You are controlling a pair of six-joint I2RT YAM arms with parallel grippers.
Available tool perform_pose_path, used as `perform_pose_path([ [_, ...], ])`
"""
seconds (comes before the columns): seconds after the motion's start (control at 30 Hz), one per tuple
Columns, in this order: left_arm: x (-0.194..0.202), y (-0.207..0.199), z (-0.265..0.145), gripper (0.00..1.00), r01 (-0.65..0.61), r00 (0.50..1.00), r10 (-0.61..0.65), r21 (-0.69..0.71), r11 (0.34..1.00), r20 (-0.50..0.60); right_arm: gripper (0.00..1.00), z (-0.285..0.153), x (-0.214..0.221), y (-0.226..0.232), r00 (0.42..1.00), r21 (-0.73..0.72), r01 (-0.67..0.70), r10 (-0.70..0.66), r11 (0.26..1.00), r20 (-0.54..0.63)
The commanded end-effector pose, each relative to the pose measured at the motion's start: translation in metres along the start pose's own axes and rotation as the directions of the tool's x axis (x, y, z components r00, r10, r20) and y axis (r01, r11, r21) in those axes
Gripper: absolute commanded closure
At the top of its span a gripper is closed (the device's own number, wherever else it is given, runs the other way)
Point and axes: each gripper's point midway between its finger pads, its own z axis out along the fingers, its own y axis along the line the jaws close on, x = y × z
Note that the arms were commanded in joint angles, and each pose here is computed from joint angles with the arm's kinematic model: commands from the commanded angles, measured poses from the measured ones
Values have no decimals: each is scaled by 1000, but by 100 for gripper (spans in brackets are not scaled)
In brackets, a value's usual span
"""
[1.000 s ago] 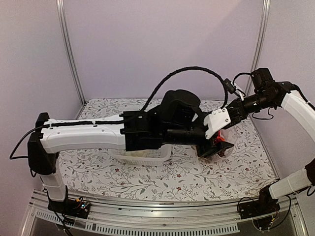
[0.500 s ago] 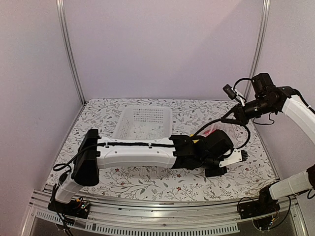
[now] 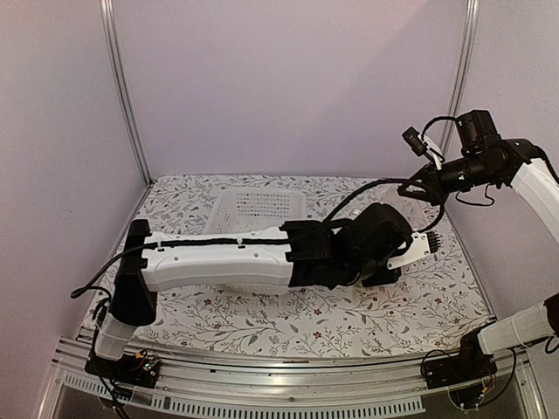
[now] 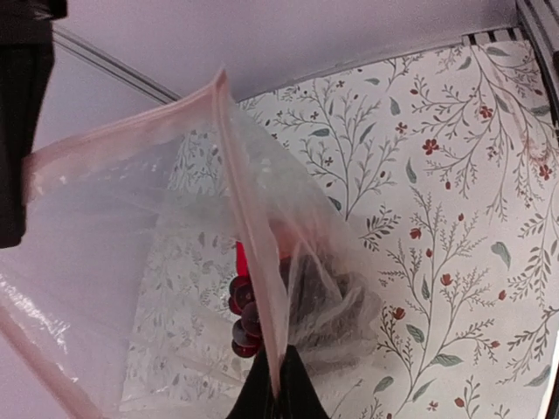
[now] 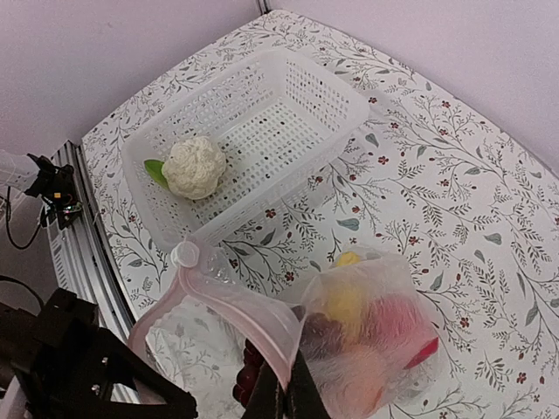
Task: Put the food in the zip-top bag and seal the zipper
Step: Adjust the zipper food storage bag at the center of the board.
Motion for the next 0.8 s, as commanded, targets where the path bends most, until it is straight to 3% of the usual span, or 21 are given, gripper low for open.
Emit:
perform_pose_path([
  [0.0,-32,52,-35,97,63,992,-45,-153,986,119,100,-10,-11,0,999,34,19,-20,999,31],
  [0.17,-33,57,-27,94,63,993,-43,-174,983,113,100,9,11,-15,998,57,-30,33,998,-48],
  [0.3,-29,72,-19,92,79,990,-53,-201,976,132,100,5,3,-14,999,63,-18,20,998,-25],
  [0.37,-26,78,-14,83,97,988,-70,-199,975,139,100,-2,-7,-20,1000,106,-4,5,994,-7],
  [0.43,-28,84,-17,63,121,984,-90,-213,970,153,100,-9,-17,-29,1000,166,11,-12,986,7],
  [0.6,-52,83,-58,31,178,963,-123,-224,958,241,100,-19,-31,-44,999,237,-7,-4,971,48],
  [0.7,-57,70,-92,23,213,942,-152,-185,959,299,100,-18,-29,-51,998,249,-26,10,968,66],
  [0.77,-48,70,-115,22,314,913,-253,-153,937,321,100,-12,-22,-53,998,249,-26,8,968,70],
])
